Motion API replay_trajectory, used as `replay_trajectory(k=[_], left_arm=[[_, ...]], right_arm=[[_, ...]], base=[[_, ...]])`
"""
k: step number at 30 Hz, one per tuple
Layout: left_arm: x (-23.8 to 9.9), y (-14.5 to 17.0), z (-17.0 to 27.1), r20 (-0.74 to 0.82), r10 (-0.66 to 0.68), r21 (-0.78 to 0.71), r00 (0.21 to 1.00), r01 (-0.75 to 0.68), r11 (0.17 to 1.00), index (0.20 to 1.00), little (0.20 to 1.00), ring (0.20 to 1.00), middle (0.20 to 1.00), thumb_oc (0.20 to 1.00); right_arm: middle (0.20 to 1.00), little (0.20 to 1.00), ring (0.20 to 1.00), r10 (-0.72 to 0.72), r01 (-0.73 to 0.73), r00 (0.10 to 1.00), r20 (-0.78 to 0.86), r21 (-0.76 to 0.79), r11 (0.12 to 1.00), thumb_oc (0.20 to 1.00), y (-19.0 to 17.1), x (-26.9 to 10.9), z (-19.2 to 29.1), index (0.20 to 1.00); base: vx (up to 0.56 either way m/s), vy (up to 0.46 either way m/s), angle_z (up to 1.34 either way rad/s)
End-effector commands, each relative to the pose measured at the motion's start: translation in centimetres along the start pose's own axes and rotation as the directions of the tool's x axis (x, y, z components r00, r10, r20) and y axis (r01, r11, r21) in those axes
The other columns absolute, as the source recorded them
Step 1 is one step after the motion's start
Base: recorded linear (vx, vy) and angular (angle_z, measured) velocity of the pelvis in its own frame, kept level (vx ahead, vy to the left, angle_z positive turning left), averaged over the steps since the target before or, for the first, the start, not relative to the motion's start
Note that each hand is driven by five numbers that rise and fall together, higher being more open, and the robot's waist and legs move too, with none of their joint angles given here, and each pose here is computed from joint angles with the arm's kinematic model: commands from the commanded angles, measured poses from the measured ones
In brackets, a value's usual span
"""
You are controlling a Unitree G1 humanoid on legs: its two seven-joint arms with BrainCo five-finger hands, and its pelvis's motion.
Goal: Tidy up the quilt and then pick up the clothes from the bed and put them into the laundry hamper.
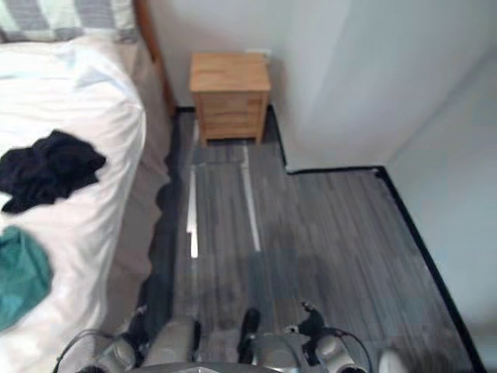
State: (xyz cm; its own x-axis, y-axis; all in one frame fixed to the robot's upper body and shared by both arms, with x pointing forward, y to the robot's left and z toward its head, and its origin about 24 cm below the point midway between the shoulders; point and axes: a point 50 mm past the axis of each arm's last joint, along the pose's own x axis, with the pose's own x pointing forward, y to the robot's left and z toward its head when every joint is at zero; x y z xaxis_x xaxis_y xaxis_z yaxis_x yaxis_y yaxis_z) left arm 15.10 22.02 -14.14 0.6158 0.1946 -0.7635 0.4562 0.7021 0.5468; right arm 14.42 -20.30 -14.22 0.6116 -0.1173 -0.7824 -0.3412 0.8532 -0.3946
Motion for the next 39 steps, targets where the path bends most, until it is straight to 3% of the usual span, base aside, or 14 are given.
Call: replay_trajectory(k=[1, 8, 13, 20, 26, 32, 34, 35, 37, 38, 39], left_arm=[[0.7, 1.3, 5.6, 0.152, 0.118, -0.201, 0.981, -0.087, 0.976, 1.000, 1.000, 1.000, 1.000, 1.000], [0.7, 1.6, 3.7, 0.062, 0.142, -0.247, 0.988, -0.123, 0.961, 1.000, 1.000, 1.000, 1.000, 1.000], [0.2, 0.5, 0.6, -0.038, 0.078, -0.215, 0.996, -0.084, 0.973, 1.000, 1.000, 1.000, 1.000, 1.000], [0.6, 2.1, 1.7, 0.025, 0.122, -0.130, 0.992, -0.118, 0.984, 1.000, 1.000, 1.000, 1.000, 1.000], [0.9, 2.8, 3.8, 0.118, 0.129, -0.073, 0.985, -0.121, 0.990, 1.000, 1.000, 1.000, 1.000, 1.000], [0.1, 1.1, 0.7, 0.016, 0.108, -0.171, 0.994, -0.104, 0.980, 1.000, 1.000, 1.000, 1.000, 1.000], [0.1, 1.2, 1.1, 0.027, 0.129, -0.208, 0.991, -0.121, 0.971, 1.000, 1.000, 1.000, 1.000, 1.000], [0.1, 1.7, 1.9, 0.048, 0.166, -0.279, 0.985, -0.146, 0.949, 1.000, 1.000, 1.000, 1.000, 1.000], [0.0, 1.6, 1.8, 0.049, 0.165, -0.278, 0.985, -0.146, 0.949, 1.000, 1.000, 1.000, 1.000, 1.000], [-0.2, 1.3, 0.6, 0.005, 0.168, -0.275, 0.986, -0.160, 0.948, 1.000, 1.000, 1.000, 1.000, 1.000], [-0.2, 1.3, 0.7, 0.005, 0.167, -0.275, 0.986, -0.159, 0.948, 1.000, 1.000, 1.000, 1.000, 1.000]], right_arm=[[1.000, 1.000, 1.000, -0.005, 0.009, 0.994, 0.109, -0.033, 0.999, 1.000, -0.5, 0.4, 2.8, 1.000], [1.000, 1.000, 1.000, -0.045, 0.044, 0.994, 0.098, 0.012, 0.999, 1.000, -0.7, 0.7, 3.1, 1.000], [1.000, 1.000, 1.000, -0.054, 0.055, 0.998, -0.023, 0.039, 0.998, 1.000, -0.1, 0.4, 0.6, 1.000], [1.000, 1.000, 1.000, -0.127, 0.119, 0.990, 0.065, 0.123, 0.985, 1.000, -2.2, 0.7, 2.7, 1.000], [1.000, 1.000, 1.000, -0.160, 0.150, 0.987, 0.035, 0.195, 0.969, 1.000, -2.8, 0.4, 1.7, 1.000], [1.000, 1.000, 1.000, -0.180, 0.156, 0.977, 0.117, 0.190, 0.969, 1.000, -3.5, 0.3, 3.3, 1.000], [1.000, 1.000, 1.000, -0.283, 0.228, 0.933, 0.220, 0.245, 0.942, 1.000, -5.6, -0.2, 5.6, 1.000], [1.000, 1.000, 1.000, -0.463, 0.369, 0.829, 0.313, 0.315, 0.874, 1.000, -9.5, -1.8, 7.3, 1.000], [1.000, 1.000, 1.000, -0.502, 0.395, 0.798, 0.334, 0.340, 0.854, 1.000, -10.3, -2.3, 7.8, 1.000], [1.000, 1.000, 1.000, -0.604, 0.483, 0.701, 0.379, 0.371, 0.793, 1.000, -12.8, -3.7, 8.9, 1.000], [1.000, 1.000, 1.000, -0.605, 0.484, 0.701, 0.378, 0.370, 0.793, 1.000, -12.8, -3.7, 8.9, 1.000]], base=[[0.52, 0.215, -0.47], [0.54, 0.196, -0.02], [0.58, 0.259, 0.37], [0.43, 0.099, 0.55], [0.60, -0.191, 1.24], [0.60, -0.271, 1.00], [0.14, -0.251, 0.90], [0.13, -0.303, 1.35], [0.20, -0.161, 2.18], [0.20, -0.062, 2.38], [0.15, 0.016, 1.84]])
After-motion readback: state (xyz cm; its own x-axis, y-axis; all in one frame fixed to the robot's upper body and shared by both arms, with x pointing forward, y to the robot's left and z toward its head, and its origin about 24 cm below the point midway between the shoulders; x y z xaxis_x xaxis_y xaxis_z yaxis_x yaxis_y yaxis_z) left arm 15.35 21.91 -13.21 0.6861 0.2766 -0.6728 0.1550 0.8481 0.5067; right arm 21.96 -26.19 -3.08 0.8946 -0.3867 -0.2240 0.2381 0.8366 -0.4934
